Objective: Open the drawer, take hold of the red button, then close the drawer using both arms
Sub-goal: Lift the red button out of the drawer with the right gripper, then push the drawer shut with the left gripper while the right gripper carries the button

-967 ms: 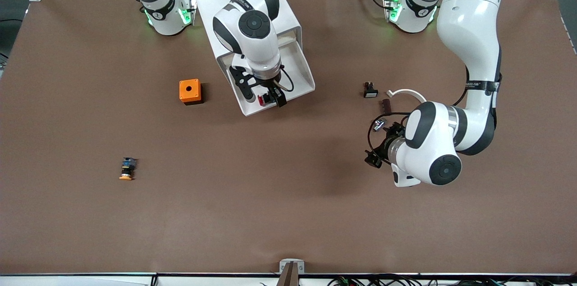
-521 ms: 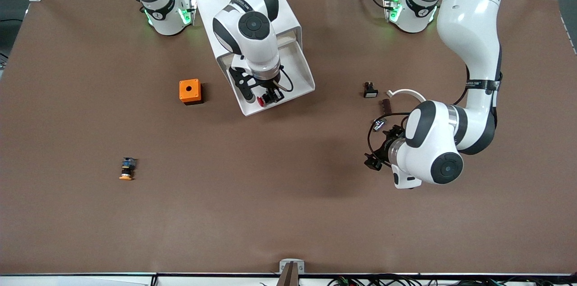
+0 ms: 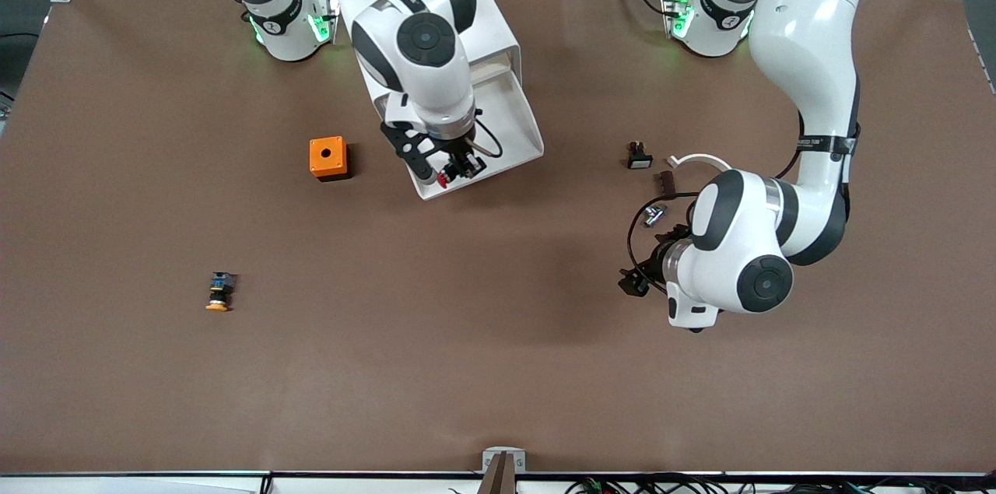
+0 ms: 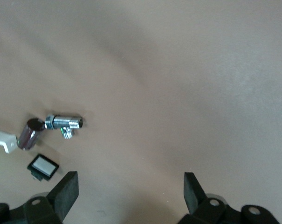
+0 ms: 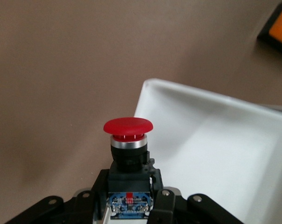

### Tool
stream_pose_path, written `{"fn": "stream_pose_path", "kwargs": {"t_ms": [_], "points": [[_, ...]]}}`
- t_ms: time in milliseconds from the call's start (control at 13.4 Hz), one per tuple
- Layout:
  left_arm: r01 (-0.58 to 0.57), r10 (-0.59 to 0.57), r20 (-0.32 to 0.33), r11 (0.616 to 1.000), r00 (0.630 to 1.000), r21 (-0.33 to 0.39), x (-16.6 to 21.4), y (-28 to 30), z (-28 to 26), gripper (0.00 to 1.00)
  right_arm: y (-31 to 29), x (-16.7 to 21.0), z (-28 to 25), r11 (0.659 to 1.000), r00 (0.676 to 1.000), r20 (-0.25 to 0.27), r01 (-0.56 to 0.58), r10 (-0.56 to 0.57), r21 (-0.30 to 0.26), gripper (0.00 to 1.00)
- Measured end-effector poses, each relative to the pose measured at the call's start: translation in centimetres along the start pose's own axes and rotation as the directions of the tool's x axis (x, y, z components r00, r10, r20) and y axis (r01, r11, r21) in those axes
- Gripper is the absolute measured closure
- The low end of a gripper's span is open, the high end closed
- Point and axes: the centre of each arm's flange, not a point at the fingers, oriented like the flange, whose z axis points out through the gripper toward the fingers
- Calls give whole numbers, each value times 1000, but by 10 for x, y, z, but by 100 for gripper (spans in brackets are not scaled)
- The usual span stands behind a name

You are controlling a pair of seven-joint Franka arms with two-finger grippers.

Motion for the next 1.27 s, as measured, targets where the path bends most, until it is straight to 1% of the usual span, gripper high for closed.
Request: {"fn": "stream_pose_path", "kwargs": {"t_ms": [149, 223, 372, 447, 595, 819, 967, 1042, 1265], "points": [[-23, 23, -11, 1000, 1000, -15, -2, 2, -4, 0, -1, 51, -22, 996, 996, 19, 91, -90, -6, 59], [-29, 28, -26, 999, 999, -39, -3, 6, -8, 0, 1, 80, -31, 990, 989, 24, 143, -143, -12, 59], [-54, 51, -45, 994, 998, -91, -14, 18, -10, 0, 9, 138, -45, 968, 968, 36, 249, -248, -22, 59], [-71, 66, -47, 992, 997, -104, -23, 25, -8, 0, 16, 166, -49, 952, 951, 41, 307, -306, -22, 59], [-100, 96, -47, 990, 994, -100, -42, 36, 0, 0, 33, 225, -52, 908, 908, 46, 418, -417, -14, 59], [-139, 137, -31, 989, 990, -49, -74, 47, 32, 0, 66, 305, -50, 831, 830, 54, 556, -555, -1, 59], [-150, 150, -20, 988, 989, -20, -85, 49, 51, 0, 85, 345, -33, 790, 788, 72, 613, -612, 0, 59], [-156, 155, -15, 988, 988, -9, -89, 51, 59, 0, 89, 359, -20, 773, 770, 78, 635, -633, 2, 59], [-193, 193, -14, 981, 981, 14, -117, 63, 80, 0, 96, 398, 31, 706, 704, 71, 708, -707, 14, 59]]}}
